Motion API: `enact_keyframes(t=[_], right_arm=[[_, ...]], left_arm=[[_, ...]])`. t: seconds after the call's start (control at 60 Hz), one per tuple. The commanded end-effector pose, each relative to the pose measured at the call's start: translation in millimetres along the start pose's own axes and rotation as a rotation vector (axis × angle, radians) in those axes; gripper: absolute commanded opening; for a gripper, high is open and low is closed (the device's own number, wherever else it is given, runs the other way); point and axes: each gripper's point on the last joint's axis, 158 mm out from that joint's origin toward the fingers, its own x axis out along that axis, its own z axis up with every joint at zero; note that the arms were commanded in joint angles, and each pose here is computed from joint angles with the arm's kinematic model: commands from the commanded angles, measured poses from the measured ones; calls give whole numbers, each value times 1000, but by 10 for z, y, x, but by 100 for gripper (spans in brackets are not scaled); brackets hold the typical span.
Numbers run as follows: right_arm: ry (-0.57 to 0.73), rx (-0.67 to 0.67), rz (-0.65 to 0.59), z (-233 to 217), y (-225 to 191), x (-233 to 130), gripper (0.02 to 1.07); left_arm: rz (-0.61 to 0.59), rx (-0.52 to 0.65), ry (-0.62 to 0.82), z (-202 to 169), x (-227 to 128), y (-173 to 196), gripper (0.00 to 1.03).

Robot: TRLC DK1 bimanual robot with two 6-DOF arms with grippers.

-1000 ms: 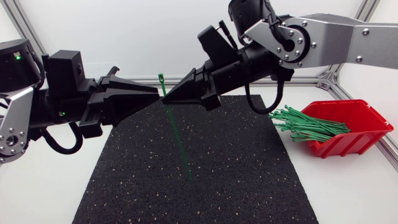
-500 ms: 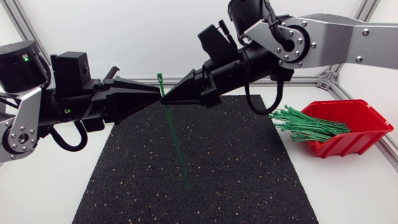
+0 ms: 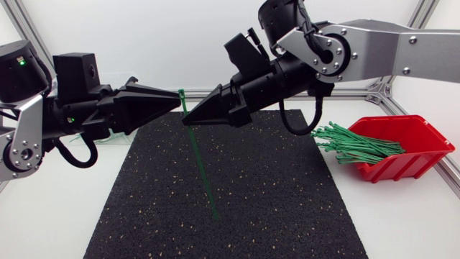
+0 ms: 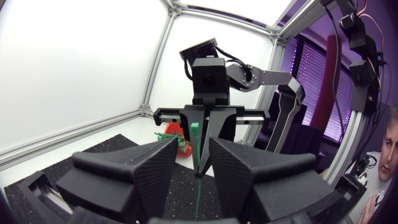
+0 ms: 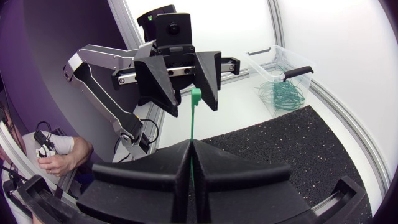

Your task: Take a green cable tie from the red box, thread the tail through the head to close it, then place it in the transparent bin on the left.

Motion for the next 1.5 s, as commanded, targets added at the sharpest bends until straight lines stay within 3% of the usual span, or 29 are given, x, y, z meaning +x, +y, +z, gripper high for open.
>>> enact_keyframes(t=[0.0,1.483], right_arm=[[-4,19,16,9,6,42,8],[-21,24,24,39,4,99,8]], left_arm=[[-17,1,-12,113,-2,-8,37],[-65,-12,5,20,49,-51,20]])
